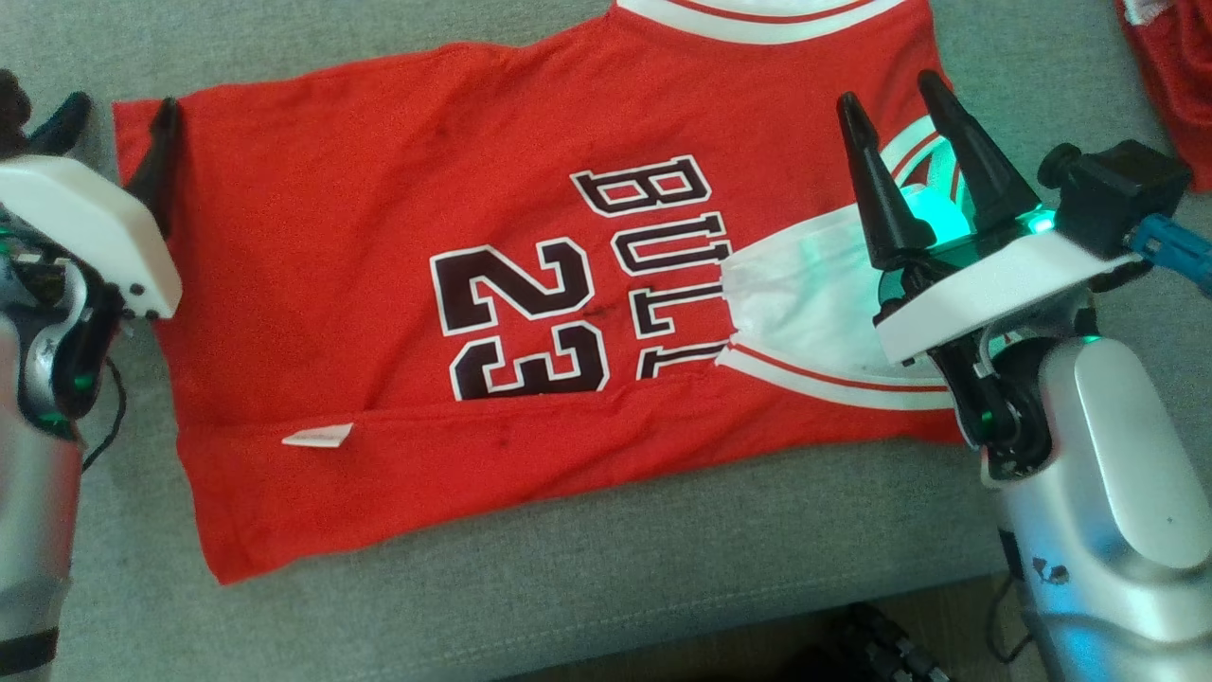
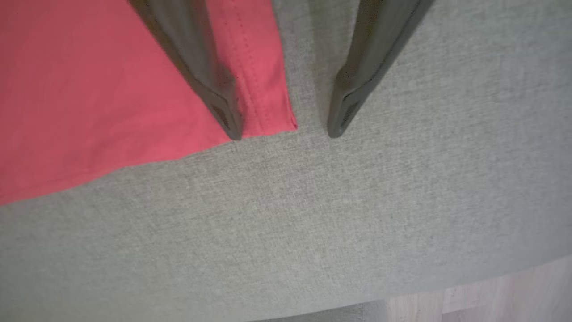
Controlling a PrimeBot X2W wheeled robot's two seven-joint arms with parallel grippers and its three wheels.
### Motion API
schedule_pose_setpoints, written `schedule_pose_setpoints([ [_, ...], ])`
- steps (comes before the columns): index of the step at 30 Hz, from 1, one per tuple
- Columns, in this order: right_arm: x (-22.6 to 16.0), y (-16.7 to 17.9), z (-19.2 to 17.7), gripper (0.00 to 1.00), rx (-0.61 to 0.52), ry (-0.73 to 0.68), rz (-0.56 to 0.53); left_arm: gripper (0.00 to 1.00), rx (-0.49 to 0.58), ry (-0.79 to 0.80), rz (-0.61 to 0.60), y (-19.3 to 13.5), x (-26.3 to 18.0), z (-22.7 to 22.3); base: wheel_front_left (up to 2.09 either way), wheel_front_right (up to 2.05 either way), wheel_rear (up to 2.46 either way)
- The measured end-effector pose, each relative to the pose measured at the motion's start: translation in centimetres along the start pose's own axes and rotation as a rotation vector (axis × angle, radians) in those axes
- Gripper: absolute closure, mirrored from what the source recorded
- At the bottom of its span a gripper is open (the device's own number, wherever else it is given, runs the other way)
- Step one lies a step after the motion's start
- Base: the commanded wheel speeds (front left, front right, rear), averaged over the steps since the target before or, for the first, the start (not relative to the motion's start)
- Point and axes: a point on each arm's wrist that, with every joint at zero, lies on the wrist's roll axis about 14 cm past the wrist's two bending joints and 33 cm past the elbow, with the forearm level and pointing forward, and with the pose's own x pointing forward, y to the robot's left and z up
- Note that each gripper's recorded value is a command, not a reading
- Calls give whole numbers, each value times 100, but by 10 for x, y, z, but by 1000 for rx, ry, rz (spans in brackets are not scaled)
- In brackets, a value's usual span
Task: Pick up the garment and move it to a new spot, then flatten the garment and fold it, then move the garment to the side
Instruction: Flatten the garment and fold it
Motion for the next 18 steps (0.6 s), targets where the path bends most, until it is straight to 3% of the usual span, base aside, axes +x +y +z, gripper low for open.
schedule_pose_setpoints([
  [1, 0, 0, 0, 0, -2, 2, 0, 29, 3, 9, -2, -1, 0, -1, 0, 0, 0],
  [2, -1, -1, -1, 0, -5, 5, -1, 52, 8, 17, -5, -2, 0, -1, 0, 0, 0],
  [4, -1, -3, -1, 0, -14, 9, -3, 76, 16, 30, -16, -5, 0, -2, 0, 0, 0],
  [5, -1, -4, 0, 0, -20, 7, -2, 98, 20, 36, -21, -6, -1, -3, 0, 0, 0],
  [12, 14, 4, 27, 0, -86, -32, 41, 100, 25, 19, -17, -5, -11, 1, 0, 0, 0],
  [18, 44, 1, 39, 0, -194, 30, 47, 100, 5, -82, -27, -14, -30, 16, 0, 0, 0],
])
